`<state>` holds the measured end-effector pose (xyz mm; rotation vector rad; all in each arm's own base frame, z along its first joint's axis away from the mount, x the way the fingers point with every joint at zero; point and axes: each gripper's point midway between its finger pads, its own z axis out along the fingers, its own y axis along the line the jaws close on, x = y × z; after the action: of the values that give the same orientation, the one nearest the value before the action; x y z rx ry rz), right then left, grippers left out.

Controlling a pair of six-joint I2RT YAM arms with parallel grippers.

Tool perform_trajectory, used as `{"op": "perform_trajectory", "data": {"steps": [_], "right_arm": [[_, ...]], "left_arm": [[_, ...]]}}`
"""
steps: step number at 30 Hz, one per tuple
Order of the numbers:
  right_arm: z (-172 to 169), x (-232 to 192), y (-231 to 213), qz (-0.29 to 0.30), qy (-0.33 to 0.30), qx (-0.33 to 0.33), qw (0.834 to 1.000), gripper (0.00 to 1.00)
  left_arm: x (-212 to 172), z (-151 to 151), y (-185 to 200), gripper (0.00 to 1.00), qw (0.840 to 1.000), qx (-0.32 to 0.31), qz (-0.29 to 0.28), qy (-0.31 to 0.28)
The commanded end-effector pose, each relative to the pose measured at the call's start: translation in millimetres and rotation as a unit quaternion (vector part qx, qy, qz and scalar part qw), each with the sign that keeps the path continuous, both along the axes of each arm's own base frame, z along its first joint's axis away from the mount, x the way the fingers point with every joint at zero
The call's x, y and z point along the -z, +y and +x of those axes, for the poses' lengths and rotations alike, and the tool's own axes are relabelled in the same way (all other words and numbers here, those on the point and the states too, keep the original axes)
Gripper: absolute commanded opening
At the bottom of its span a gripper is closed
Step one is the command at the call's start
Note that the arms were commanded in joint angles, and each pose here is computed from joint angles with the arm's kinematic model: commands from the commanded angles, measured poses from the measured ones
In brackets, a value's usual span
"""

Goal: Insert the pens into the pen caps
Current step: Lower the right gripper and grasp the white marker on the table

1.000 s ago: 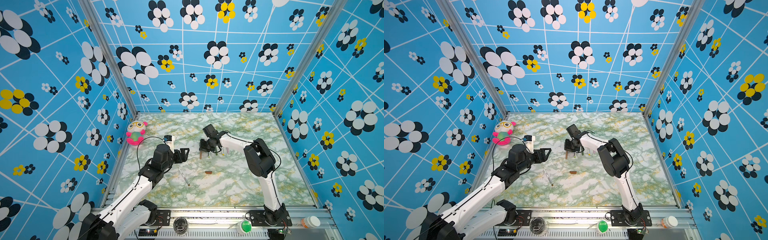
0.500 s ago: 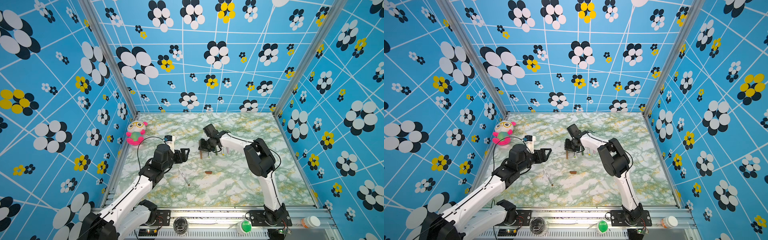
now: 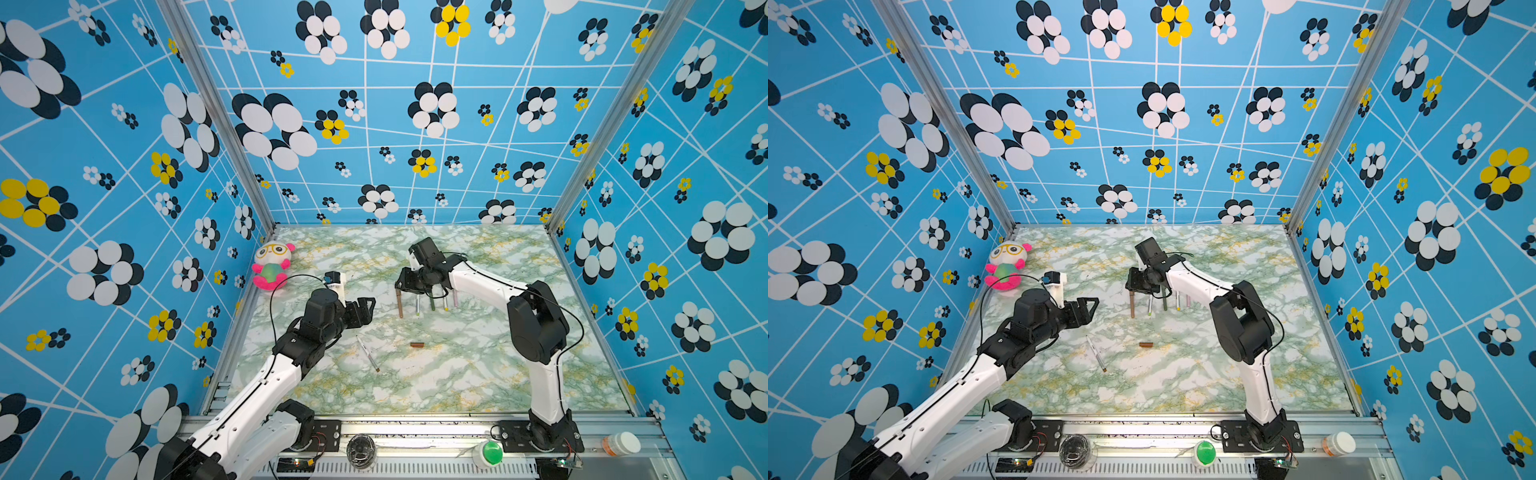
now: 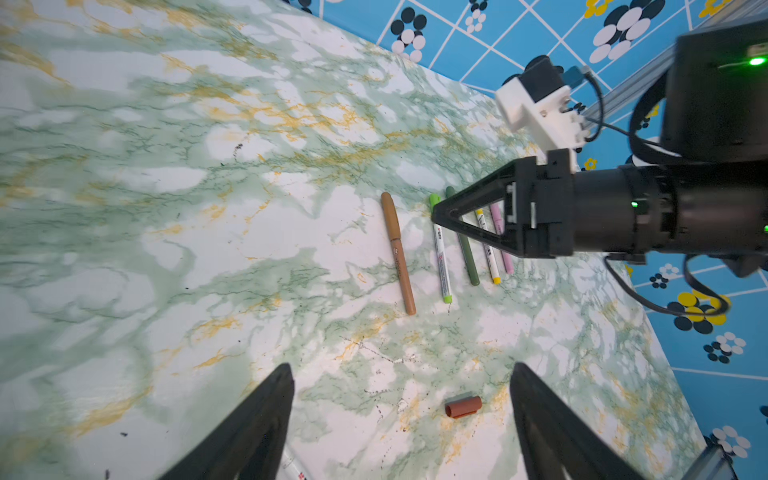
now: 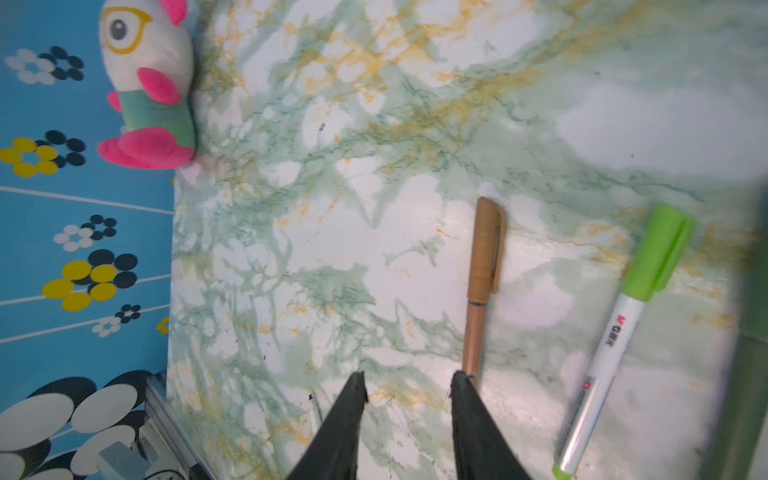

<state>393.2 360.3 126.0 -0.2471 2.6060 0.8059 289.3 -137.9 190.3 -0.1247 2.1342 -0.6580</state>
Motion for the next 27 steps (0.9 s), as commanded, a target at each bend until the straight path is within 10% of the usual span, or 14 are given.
{"op": "perform_trajectory", "data": {"steps": [1, 12, 27], "right_arm": [[-46.9, 9.5, 10.2, -0.060, -0.020, -0.084, 0.994, 0.39], [-147.3, 67.1, 70.1, -0.155, -0.074, -0.286, 0.943, 0.51], [-162.2, 120.9, 81.0, -0.239, -0.082, -0.321, 0.913, 0.50]], "left_arm": [[-14.1, -0.5, 35.6, 0.83, 0.996, -0.080, 0.028, -0.013], [-13.1, -27.4, 105.0, 0.88, 0.973, -0.227, 0.025, -0.032], [-0.3, -29.8, 109.7, 0.91, 0.970, -0.241, 0.014, -0.013]]}}
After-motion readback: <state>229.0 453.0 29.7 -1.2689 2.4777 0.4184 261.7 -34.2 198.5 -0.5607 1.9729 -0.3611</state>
